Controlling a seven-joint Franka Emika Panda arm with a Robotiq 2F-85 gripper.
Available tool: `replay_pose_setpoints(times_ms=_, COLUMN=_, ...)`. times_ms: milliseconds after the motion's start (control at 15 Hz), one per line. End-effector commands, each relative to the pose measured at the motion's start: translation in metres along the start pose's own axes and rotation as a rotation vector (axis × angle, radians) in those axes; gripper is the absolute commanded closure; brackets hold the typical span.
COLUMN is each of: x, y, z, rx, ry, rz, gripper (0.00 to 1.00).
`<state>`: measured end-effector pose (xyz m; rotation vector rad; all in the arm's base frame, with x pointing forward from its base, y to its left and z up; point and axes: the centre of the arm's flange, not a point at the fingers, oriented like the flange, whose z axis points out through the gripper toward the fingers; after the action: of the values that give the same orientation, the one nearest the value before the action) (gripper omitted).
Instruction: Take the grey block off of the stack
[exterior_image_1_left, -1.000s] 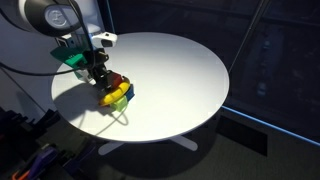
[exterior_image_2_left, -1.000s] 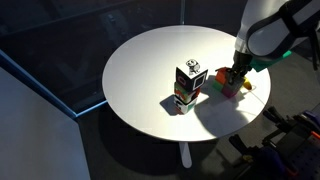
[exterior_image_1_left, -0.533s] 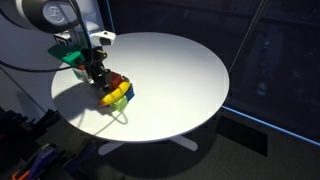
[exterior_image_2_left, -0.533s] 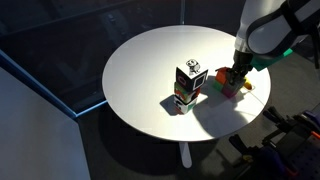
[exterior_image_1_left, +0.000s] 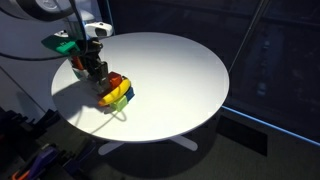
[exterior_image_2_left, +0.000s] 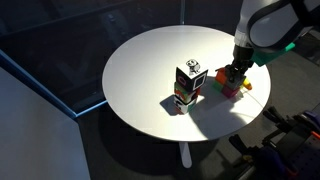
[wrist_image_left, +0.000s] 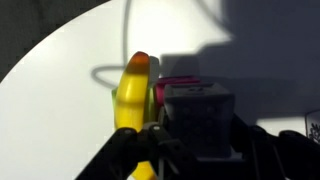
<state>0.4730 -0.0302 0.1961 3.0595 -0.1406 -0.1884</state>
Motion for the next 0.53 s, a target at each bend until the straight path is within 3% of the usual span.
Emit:
replay_pose_setpoints(times_ms=0, x=-0.012, y=-0.013, z=-0.011, rx=-0.002, ry=0.010, rz=0.012, gripper=0.70)
replay_pose_setpoints(times_ms=467, x=-0.018, y=-0.040, z=0.003, rx=-0.010, ry=0.011, rz=0.016, gripper=0.70)
